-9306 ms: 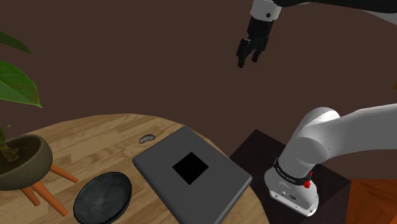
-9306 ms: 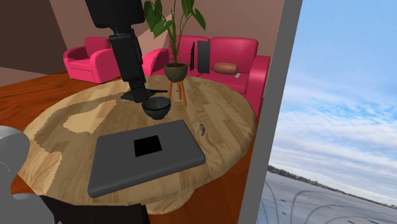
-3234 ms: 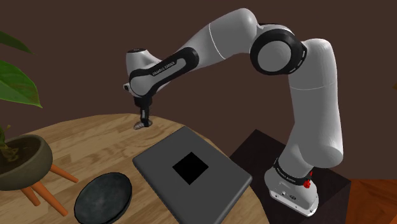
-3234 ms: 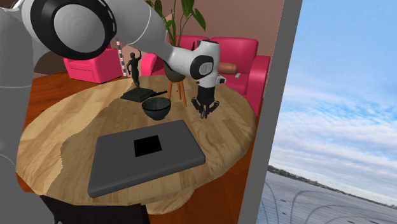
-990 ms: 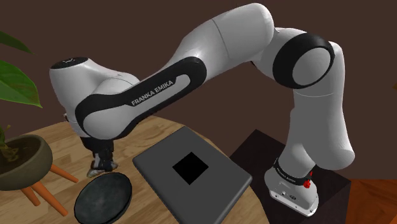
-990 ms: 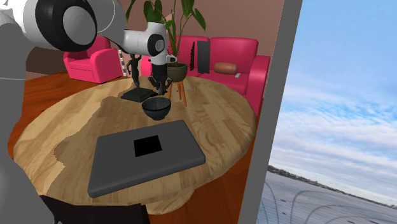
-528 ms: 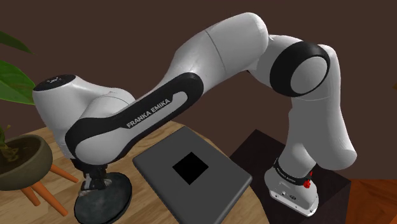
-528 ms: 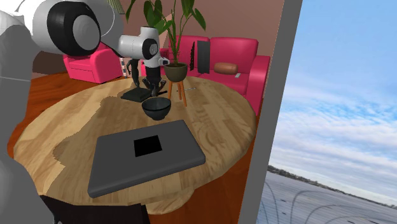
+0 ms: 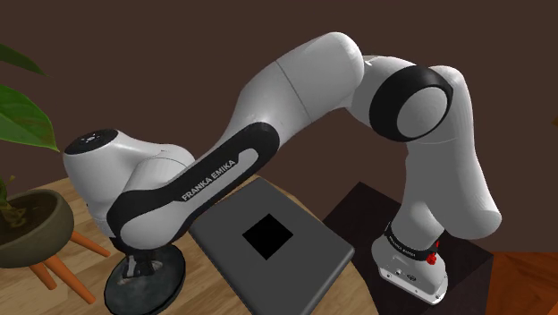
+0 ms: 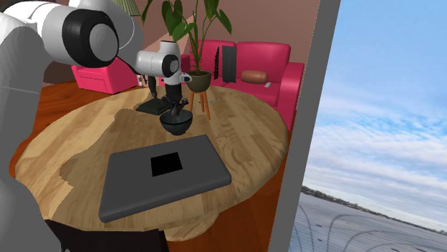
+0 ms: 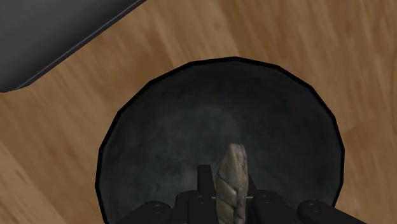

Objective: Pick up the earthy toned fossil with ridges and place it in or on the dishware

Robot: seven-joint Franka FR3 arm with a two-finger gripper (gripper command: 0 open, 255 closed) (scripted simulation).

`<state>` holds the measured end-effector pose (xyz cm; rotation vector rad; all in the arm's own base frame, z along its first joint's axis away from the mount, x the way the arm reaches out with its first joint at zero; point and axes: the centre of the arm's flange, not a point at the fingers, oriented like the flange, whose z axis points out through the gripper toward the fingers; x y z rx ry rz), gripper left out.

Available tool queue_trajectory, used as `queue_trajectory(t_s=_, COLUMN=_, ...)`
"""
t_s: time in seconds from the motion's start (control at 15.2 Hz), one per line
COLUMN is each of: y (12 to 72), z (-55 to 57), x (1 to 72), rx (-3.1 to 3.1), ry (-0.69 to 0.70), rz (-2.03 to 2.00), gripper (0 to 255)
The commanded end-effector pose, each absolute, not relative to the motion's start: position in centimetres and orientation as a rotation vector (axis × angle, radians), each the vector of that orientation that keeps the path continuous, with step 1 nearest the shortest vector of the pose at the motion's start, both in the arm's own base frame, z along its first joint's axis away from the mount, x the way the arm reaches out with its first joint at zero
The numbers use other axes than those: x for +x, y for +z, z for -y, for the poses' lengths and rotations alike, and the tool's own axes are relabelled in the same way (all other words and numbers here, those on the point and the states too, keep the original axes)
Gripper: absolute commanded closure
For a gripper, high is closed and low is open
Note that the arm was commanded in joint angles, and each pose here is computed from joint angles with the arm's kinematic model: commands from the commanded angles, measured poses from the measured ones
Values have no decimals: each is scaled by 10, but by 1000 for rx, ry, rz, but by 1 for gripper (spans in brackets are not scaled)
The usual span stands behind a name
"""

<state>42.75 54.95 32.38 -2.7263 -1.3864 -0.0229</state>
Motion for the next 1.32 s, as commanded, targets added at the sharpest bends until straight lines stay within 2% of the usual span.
queue_trajectory(t_s=0.0, y=319, z=-549, x=428, rx=-2726, ry=-24, rz=1386, gripper=255)
queue_trajectory(t_s=0.46, y=319, z=-549, x=428, rx=-2726, ry=-24, rz=1386, gripper=255)
queue_trajectory(t_s=0.53, y=319, z=-549, x=428, rx=-2726, ry=-24, rz=1386, gripper=0)
queue_trajectory(t_s=0.86, y=319, z=-549, x=428, rx=-2726, ry=-24, rz=1386, gripper=0)
queue_trajectory(t_s=1.12, y=369, z=-545, x=429, rx=-2726, ry=-24, rz=1386, gripper=0)
queue_trajectory(t_s=1.25, y=369, z=-545, x=429, rx=-2726, ry=-24, rz=1386, gripper=0)
